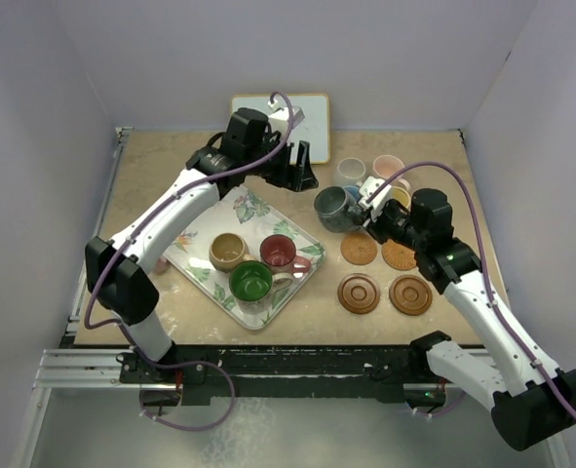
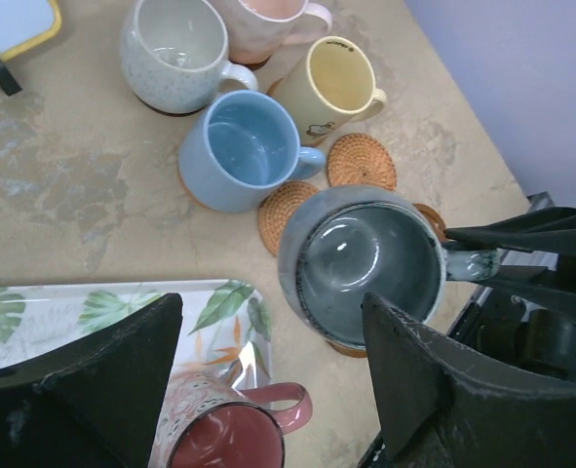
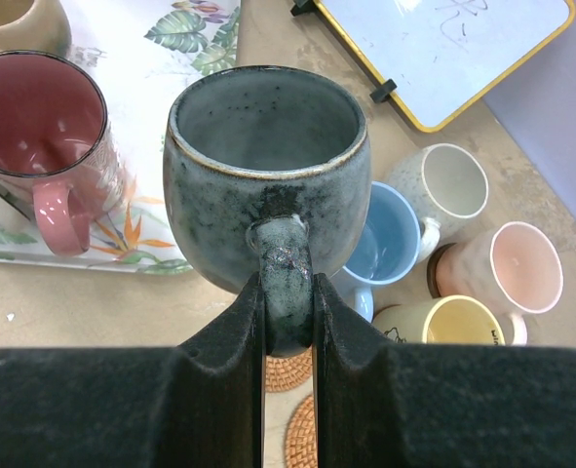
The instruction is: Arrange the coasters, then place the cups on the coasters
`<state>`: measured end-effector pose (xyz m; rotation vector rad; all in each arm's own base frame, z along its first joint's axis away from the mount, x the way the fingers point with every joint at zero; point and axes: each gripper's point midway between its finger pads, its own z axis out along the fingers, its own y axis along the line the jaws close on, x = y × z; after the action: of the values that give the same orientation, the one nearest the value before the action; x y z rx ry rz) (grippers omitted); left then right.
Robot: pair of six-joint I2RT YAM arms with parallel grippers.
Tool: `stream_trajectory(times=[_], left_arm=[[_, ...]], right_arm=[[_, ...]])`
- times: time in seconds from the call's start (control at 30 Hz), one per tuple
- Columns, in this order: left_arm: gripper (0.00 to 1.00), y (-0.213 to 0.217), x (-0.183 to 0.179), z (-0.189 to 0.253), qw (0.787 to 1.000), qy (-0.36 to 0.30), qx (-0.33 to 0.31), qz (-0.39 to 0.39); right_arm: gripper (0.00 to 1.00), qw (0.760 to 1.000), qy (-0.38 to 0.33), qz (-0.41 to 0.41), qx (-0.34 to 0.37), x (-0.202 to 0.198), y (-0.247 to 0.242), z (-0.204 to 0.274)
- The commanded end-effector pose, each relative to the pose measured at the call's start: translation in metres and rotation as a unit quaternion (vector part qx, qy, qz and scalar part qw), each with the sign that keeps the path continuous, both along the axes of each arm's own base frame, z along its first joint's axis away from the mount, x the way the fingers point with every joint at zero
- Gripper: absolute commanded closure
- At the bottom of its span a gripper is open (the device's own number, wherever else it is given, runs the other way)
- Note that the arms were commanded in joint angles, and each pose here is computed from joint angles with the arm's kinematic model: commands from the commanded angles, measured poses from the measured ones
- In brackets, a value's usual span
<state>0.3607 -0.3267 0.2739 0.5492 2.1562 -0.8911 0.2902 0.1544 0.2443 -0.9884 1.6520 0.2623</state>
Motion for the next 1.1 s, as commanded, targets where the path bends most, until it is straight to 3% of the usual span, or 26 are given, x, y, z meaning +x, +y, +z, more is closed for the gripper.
stream_trajectory(times=[0.0,0.33,0.57,0.8,0.97,1.07], left_arm=[[0.28,-0.013,-0.004,0.015,0.999,0.010,-0.046,-0.018],[0.29,-0.033,-0.001,-0.025,0.997,0.067,-0.022,-0.027],[0.40,-0.048,-0.009,-0.038,0.995,0.088,-0.022,-0.044],[0.66,-0.056,-0.016,-0.039,0.992,0.101,-0.033,-0.062],[0.96,-0.057,-0.015,-0.031,0.993,0.084,-0.034,-0.073],[0.97,-0.053,-0.010,-0.023,0.996,0.054,-0.021,-0.075]], right_arm=[[1.00,0.994,-0.097,0.012,0.042,0.010,0.009,0.060],[1.00,0.994,-0.095,0.015,0.045,0.008,0.010,0.061],[1.00,0.995,-0.094,0.011,0.043,0.010,0.009,0.055],[1.00,0.995,-0.092,0.009,0.042,0.011,0.009,0.051],[1.00,0.996,-0.076,0.019,0.045,0.010,0.013,0.044],[1.00,0.997,-0.058,0.022,0.043,0.009,0.014,0.036]])
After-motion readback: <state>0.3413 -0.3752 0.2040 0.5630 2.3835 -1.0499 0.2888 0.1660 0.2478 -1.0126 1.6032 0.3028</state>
